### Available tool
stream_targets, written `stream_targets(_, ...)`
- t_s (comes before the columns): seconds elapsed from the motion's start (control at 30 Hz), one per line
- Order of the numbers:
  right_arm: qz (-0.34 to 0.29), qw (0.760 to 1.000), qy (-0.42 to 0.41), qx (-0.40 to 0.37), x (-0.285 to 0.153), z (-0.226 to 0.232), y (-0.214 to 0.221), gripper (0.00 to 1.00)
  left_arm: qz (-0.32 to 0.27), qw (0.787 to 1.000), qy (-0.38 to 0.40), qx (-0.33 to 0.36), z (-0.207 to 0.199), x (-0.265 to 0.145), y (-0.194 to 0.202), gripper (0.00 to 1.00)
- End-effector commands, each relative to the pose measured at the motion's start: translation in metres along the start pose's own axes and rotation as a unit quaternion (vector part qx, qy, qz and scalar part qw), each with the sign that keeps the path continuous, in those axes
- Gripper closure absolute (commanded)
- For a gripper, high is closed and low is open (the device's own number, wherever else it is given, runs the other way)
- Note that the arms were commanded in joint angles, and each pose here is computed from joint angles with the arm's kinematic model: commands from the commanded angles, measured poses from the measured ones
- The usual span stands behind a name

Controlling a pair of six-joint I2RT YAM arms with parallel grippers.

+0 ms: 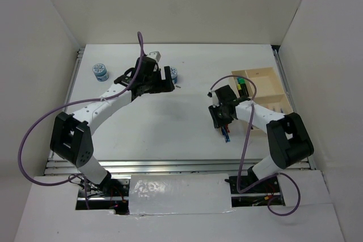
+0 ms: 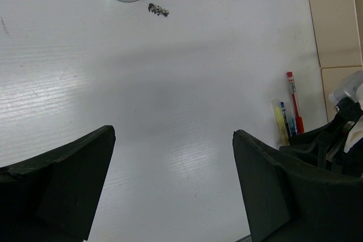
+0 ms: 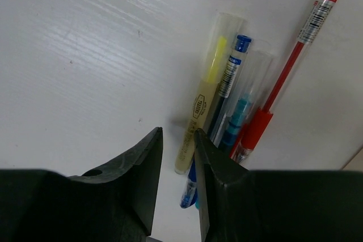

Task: Sort the stationery into containers
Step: Pick up the pen from the center of the board.

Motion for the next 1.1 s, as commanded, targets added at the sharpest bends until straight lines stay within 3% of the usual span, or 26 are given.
stream_targets(0.0, -0.021, 1.0, 0.007, 0.008, 0.001, -0.001, -0.011, 0.63, -0.035, 0.999, 0.015, 0.001, -0.005, -0.011, -0.015, 0.03)
stream_targets(0.3, -0.01, 1.0, 0.0, 0.008, 0.006, -0.002, -0.01, 0.65, -0.027, 0.999, 0.024, -0.001, -0.007, -0.009, -0.014, 0.03)
stream_targets(0.5, -0.01, 1.0, -0.012, -0.012, 0.008, 0.008, -0.01, 0.72, -0.026, 0.999, 0.024, -0.001, -0.008, -0.008, -0.015, 0.03)
stream_targets(0.9, 0.035, 0.999, 0.002, -0.019, 0.027, 0.016, -0.01, 0.73, -0.023, 1.0, 0.02, 0.0, -0.006, -0.007, -0.015, 0.03)
stream_targets(1.03, 0.034, 0.999, -0.002, -0.021, 0.025, 0.017, -0.011, 0.81, -0.02, 1.0, 0.02, 0.0, -0.006, -0.006, -0.014, 0.03)
stream_targets(1.07, 0.035, 0.999, -0.003, -0.021, 0.023, 0.017, -0.012, 0.89, -0.02, 1.0, 0.02, -0.001, -0.005, -0.005, -0.015, 0.03)
Point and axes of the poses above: each gripper's point midway between its finger pads, its own x axis out along the fingers, its own z axis along the line the jaws close on, y = z × x, the point moved 7 cm from there along -x, back along the fingers, and after that the axes turned 8 degrees about x, right-handed, at the moved point
